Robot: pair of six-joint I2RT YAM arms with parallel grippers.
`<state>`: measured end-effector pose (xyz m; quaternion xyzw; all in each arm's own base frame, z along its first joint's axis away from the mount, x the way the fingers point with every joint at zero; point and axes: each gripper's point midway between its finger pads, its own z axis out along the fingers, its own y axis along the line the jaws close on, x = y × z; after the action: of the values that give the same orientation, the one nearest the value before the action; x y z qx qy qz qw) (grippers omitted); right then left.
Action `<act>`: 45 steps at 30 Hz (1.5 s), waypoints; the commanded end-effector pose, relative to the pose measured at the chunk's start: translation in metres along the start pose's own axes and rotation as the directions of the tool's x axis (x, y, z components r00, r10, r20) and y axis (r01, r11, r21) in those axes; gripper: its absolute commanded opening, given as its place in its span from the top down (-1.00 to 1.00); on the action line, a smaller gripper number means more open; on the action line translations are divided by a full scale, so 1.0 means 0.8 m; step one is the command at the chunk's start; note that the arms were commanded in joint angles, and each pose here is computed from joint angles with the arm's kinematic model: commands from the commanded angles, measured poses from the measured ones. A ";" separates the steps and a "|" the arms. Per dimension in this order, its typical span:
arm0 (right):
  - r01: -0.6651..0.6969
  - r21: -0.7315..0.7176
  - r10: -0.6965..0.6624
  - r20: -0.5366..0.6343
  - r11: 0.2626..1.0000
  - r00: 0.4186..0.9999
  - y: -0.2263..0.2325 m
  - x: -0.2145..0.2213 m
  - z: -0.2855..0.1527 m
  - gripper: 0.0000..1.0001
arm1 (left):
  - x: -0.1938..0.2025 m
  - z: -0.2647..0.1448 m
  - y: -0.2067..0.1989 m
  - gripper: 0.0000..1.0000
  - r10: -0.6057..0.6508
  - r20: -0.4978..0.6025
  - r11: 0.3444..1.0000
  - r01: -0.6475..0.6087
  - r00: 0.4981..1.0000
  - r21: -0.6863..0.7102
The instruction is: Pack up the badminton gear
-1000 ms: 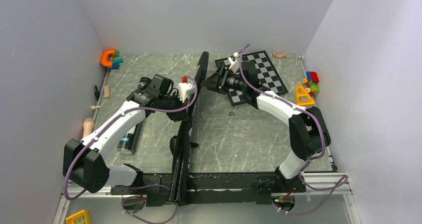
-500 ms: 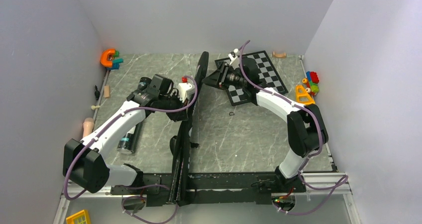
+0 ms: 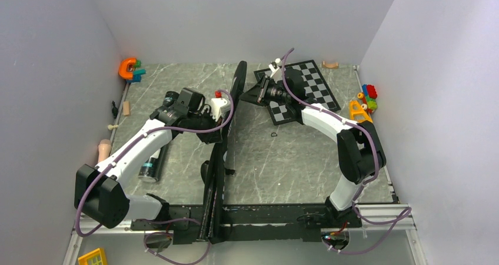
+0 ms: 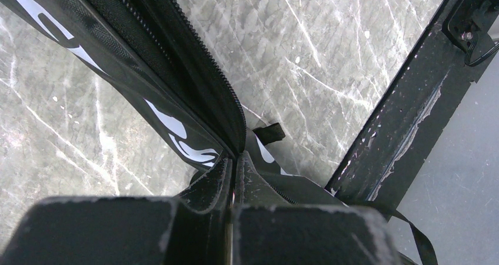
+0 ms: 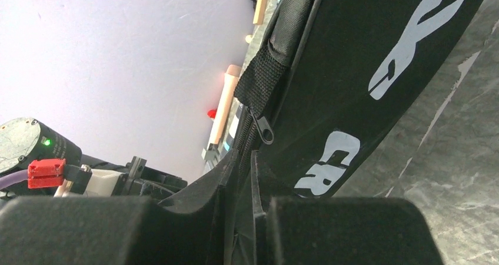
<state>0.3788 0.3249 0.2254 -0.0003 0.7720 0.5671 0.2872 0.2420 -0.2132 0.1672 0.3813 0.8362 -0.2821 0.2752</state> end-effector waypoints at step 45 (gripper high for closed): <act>0.096 -0.032 -0.094 0.046 0.995 0.995 0.023 -0.031 -0.023 -0.10 | -0.053 -0.027 -0.017 1.00 0.101 0.139 0.994 -0.106 0.985 0.027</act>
<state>0.3686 0.3152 0.2208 -0.0110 0.7797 0.5566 0.2867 0.2397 -0.2124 0.1675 0.3850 0.8352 -0.2840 0.2712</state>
